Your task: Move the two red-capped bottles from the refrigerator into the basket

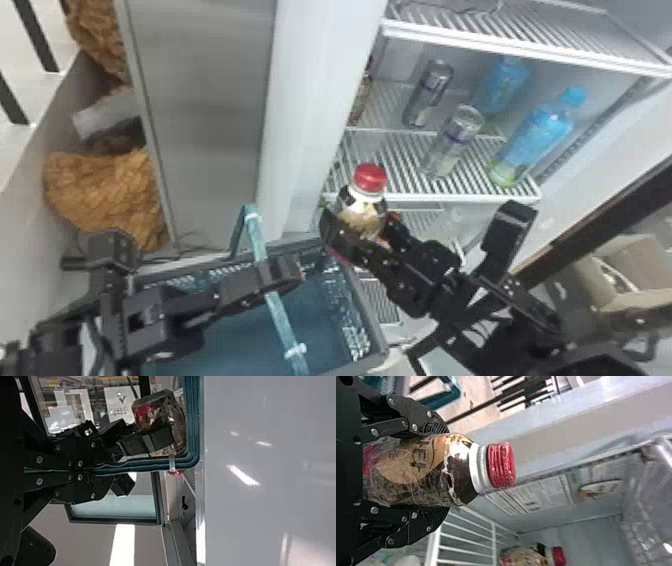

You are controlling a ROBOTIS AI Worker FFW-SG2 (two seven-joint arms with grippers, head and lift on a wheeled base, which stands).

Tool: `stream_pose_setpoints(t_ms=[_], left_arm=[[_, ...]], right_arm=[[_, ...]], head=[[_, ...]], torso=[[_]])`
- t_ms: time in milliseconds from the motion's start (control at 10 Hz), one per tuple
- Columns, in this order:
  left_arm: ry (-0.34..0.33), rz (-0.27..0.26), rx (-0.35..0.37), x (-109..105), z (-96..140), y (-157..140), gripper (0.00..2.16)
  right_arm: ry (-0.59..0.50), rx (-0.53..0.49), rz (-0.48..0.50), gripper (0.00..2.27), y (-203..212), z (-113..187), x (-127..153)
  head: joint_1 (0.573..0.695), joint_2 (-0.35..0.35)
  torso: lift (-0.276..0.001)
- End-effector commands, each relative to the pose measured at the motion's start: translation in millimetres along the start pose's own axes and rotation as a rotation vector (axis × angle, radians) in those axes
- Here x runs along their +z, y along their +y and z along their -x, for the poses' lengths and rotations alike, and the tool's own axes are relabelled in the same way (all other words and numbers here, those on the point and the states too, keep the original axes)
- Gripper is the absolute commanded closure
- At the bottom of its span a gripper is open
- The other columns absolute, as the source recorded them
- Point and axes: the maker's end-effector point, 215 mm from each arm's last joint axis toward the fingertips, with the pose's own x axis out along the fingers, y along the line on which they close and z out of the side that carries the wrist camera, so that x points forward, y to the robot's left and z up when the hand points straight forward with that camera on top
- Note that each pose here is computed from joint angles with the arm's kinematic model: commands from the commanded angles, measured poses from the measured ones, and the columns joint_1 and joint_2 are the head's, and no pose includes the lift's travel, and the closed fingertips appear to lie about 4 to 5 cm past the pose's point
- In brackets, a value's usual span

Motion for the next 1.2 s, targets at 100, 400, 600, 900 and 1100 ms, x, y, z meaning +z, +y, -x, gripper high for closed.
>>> stream_pose_setpoints(t_ms=[100, 400, 600, 900, 1100], left_arm=[[-0.003, 0.0, 0.002, 0.6, 1.4, 0.3, 1.2], [-0.008, -0.003, 0.005, 2.5, 3.1, 0.3, 1.2], [-0.01, -0.004, 0.004, 3.1, 2.7, 0.1, 1.2], [-0.015, -0.004, 0.003, 3.7, 3.5, 0.0, 1.2], [-0.015, -0.004, 0.001, 3.7, 3.4, -0.5, 1.2]], right_arm=[[0.045, 0.041, -0.024, 1.26, 9.7, 0.7, -13.5], [0.153, 0.125, -0.093, 1.26, 23.2, -1.8, -48.4], [0.175, 0.178, -0.125, 0.93, 29.4, -8.4, -57.5], [0.111, 0.212, -0.16, 0.08, 33.3, -13.7, -48.0], [0.051, 0.208, -0.128, 0.12, 29.9, -15.3, -29.4]], head=[[0.695, -0.271], [0.695, -0.255], [0.695, -0.23], [0.695, -0.215], [0.695, -0.207]], torso=[[0.0], [0.0], [0.0], [0.0], [0.0]])
